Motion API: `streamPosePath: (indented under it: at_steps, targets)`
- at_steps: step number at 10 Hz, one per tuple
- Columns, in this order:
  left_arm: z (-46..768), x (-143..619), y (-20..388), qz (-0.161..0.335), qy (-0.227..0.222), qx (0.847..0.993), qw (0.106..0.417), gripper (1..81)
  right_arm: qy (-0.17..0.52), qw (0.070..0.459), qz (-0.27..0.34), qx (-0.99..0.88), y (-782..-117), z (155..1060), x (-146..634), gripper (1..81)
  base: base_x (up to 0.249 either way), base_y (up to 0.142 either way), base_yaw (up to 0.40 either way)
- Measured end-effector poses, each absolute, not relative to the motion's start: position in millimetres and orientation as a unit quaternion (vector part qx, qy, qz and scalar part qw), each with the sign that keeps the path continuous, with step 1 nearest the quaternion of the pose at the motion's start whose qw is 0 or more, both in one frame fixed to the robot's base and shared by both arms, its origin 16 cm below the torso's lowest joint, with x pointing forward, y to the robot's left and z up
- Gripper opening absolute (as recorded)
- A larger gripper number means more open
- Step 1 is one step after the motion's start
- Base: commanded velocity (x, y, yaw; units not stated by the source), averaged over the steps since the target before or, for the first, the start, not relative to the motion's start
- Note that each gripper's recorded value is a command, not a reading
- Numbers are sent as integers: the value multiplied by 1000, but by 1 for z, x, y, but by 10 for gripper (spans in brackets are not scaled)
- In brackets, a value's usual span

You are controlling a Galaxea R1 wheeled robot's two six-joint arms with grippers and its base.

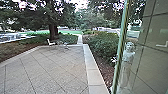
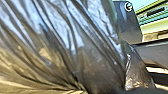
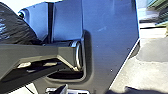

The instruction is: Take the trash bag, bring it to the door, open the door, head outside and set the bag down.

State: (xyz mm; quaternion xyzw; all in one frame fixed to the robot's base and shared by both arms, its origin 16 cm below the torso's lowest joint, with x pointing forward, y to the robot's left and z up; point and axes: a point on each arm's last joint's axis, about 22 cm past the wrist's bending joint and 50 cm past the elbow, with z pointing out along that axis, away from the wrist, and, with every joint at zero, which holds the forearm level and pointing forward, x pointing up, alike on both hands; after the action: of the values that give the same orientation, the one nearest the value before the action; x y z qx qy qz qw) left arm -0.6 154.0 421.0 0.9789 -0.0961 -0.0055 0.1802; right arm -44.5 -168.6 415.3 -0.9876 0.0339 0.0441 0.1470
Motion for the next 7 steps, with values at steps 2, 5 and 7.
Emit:
streamPosePath:
  at_steps: [2, 5, 7]
  targets:
    - [418, 4, 179, -5, -95, 982, 163, 10, 35, 165, 43, -985, -141, 419, -40, 811, 115, 0, 0]
    - [419, -1, 167, -1, -83, 982, 171, 10, 19, 159, 50, -986, -150, 417, -49, 811, 116, 0, 0]
    - [419, -11, 168, 4, -53, 984, 172, 10, -12, 158, 51, -986, -150, 418, -35, 811, 116, 0, 0]
